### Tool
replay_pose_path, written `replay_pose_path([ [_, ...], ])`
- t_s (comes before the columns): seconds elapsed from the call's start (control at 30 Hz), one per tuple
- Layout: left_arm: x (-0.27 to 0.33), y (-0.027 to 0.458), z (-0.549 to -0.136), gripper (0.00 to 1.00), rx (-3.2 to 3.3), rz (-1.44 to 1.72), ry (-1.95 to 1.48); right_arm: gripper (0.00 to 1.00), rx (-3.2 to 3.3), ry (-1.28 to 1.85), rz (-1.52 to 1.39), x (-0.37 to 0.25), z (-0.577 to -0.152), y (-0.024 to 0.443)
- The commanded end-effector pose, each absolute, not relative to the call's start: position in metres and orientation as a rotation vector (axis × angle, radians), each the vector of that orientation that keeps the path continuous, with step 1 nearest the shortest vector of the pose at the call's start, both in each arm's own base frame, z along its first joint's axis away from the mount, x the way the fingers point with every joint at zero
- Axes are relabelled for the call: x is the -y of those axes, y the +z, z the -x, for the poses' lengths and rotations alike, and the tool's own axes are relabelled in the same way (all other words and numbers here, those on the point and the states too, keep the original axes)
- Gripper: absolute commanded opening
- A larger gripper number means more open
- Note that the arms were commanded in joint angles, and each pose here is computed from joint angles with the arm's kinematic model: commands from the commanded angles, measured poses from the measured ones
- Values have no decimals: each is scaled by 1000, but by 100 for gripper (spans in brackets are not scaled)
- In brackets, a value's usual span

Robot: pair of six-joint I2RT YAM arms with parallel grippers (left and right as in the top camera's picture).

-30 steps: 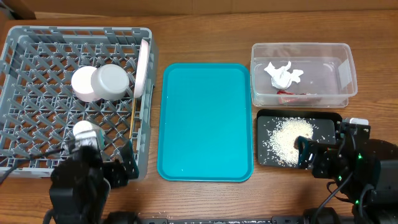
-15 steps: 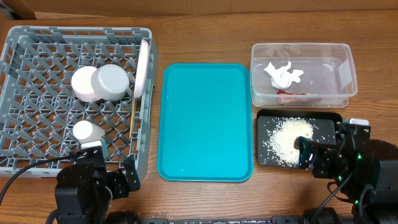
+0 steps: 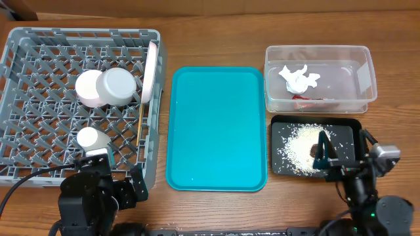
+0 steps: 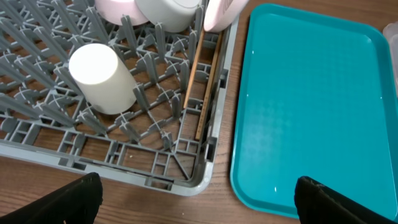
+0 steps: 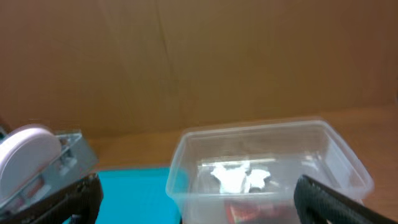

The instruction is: Sort waste into correct bins and load items into the dishwasher

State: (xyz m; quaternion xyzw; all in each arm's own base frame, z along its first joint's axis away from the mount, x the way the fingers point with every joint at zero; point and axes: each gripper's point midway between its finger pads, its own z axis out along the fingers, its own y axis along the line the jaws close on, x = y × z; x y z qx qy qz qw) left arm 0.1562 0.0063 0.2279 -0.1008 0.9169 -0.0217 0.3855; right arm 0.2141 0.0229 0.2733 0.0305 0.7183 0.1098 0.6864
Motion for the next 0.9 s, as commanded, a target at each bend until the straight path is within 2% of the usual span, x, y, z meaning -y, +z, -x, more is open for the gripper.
replay_pose_path([
  [0.0, -7, 228, -156, 100, -2328, 264, -53, 100, -1531, 267, -36, -29, -224, 253],
  [0.23, -7, 228, -156, 100, -2328, 264, -53, 100, -1403, 266, -30, -29, -239, 226],
  [0.43, -7, 228, -156, 100, -2328, 264, -53, 100, -1607, 266, -45, -30, -244, 168],
  [0.87, -7, 228, -156, 100, -2328, 264, -53, 100, -1603, 256, -54, -28, -245, 169],
])
